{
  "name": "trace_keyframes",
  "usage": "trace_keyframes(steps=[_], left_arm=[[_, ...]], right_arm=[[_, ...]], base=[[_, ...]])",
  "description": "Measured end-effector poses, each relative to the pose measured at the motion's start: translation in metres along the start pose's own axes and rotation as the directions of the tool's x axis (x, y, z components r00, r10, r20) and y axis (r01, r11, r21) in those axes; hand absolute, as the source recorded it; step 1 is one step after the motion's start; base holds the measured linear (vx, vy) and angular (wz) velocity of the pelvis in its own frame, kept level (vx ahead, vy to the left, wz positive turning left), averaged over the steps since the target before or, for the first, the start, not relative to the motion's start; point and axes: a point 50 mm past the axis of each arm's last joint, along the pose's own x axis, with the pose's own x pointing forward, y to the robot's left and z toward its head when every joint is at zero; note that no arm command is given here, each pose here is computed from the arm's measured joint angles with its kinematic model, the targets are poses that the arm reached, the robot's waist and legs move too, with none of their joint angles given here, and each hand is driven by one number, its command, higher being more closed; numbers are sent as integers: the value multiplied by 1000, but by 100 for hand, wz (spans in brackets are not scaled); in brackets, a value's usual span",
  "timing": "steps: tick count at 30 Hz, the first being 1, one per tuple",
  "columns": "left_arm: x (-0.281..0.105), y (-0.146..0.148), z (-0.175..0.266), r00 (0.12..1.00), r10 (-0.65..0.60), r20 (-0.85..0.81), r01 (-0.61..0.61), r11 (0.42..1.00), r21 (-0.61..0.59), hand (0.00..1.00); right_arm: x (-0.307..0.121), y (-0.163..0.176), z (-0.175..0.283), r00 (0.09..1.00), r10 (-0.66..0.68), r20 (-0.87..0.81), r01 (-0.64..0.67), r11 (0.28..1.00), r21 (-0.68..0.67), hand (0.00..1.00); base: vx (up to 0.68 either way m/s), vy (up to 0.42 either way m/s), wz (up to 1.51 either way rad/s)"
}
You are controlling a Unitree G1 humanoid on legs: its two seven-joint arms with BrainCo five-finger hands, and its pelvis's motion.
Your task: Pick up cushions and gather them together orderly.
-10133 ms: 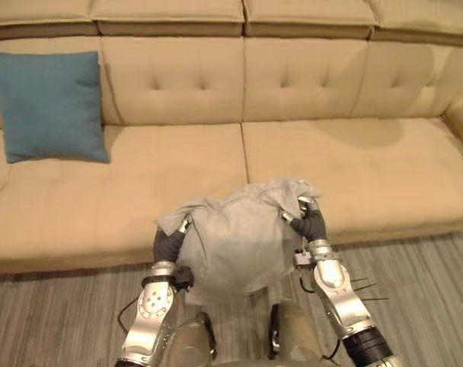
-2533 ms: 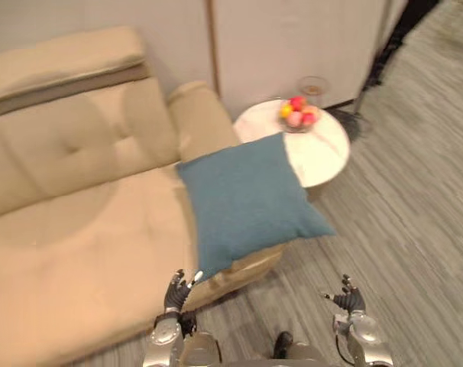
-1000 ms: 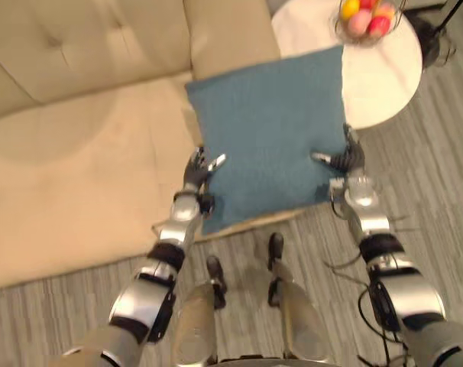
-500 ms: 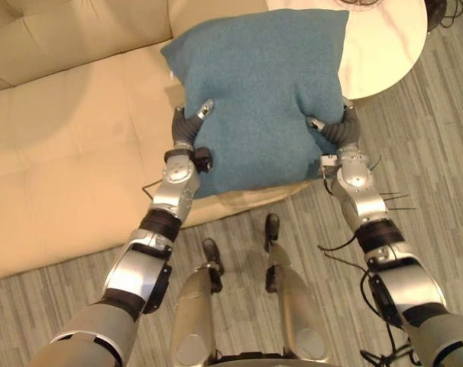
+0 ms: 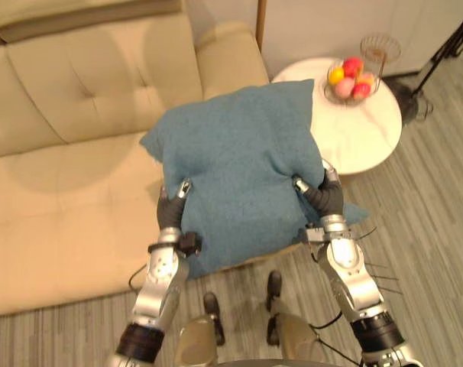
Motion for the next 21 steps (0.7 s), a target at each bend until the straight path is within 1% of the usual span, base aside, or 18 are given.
trace_keyframes(steps=[2,8,10,11,14,15,17,19,21], left_arm=[[-13,10,-4,999,33,-15,-33,999,22,100],[-12,12,-7,999,34,-23,-33,998,45,100],[-11,14,-12,998,37,-45,-34,998,62,100],[-16,18,-20,995,54,-87,-48,996,76,100],[-19,21,-21,993,68,-98,-59,994,88,100],[-17,23,-14,995,79,-67,-73,994,81,100],[-17,18,-15,994,88,-61,-85,995,51,100],[-19,16,-18,992,91,-85,-88,995,37,100],[-21,10,-22,993,57,-102,-54,998,27,100]], right_arm=[[-5,8,0,999,52,10,-52,998,-20,100],[-5,13,-2,998,69,9,-69,996,-56,100],[-7,13,-12,998,62,-32,-64,996,-63,100],[-9,13,-25,995,57,-85,-64,995,-78,100],[-9,16,-28,992,74,-99,-82,993,-88,100],[-1,19,-23,993,94,-67,-100,991,-94,100],[7,16,-21,992,111,-54,-117,985,-124,100],[8,11,-32,990,95,-102,-109,983,-144,100],[7,3,-34,991,67,-114,-85,983,-164,100]], base=[[30,50,-10],[-122,66,5],[-120,-28,100],[-122,-101,115],[-244,-202,98],[-249,-185,80],[-315,-152,72],[-392,-143,101],[-332,-45,104]])
